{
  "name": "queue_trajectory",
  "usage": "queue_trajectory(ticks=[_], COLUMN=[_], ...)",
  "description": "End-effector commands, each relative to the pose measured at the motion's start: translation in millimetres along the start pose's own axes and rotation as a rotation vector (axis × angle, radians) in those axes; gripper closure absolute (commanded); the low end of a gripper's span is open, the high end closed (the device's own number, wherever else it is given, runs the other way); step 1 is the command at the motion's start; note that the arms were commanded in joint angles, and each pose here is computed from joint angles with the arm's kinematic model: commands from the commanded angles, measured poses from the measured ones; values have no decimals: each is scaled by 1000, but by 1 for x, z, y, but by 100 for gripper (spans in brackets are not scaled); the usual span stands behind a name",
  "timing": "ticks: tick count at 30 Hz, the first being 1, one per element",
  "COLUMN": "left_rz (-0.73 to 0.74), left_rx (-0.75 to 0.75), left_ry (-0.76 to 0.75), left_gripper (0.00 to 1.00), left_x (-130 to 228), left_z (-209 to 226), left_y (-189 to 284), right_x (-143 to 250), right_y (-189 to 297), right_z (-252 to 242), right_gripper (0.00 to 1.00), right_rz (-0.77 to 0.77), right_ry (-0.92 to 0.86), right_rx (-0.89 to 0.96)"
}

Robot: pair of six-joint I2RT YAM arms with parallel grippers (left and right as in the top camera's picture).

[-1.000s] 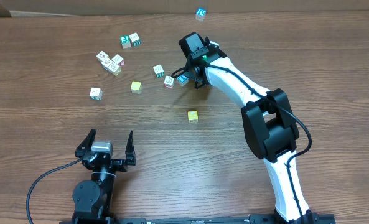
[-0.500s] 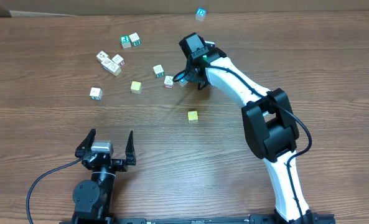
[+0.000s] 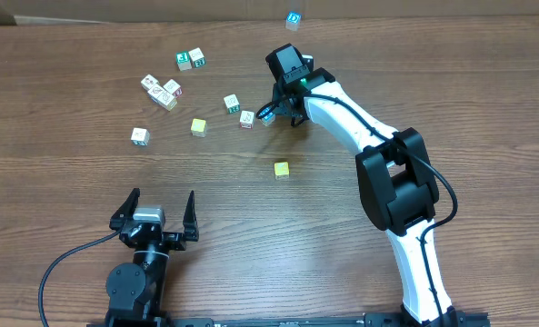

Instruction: Form a tower

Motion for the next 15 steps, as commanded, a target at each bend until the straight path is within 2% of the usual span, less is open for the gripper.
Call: queue_trajectory(ticks=[1, 7, 15], left_rz=[-10, -10, -10], left_rx=[3, 3, 3], left_ry=[-15, -15, -15], left_gripper=[0, 0, 0], left_x=[0, 0, 0], left_z=[0, 0, 0], left_y=[0, 0, 0], right_x=[2, -6, -15], right_y=[-4, 7, 47], right_z=[-1, -6, -10], right_gripper=[67, 70, 73], right_rz=[17, 10, 23], right_ry=[7, 2, 24], right_rx=[5, 11, 15])
Point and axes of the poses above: each gripper's point midway between its finger pads, its own y axis back along the fingers, its own z axis along the line the jaws close on, x = y × z, the point moved 9 cm from there along y, back along the fingers, and after that the axes turned 12 degrees about -y, right-handed, at the moved point
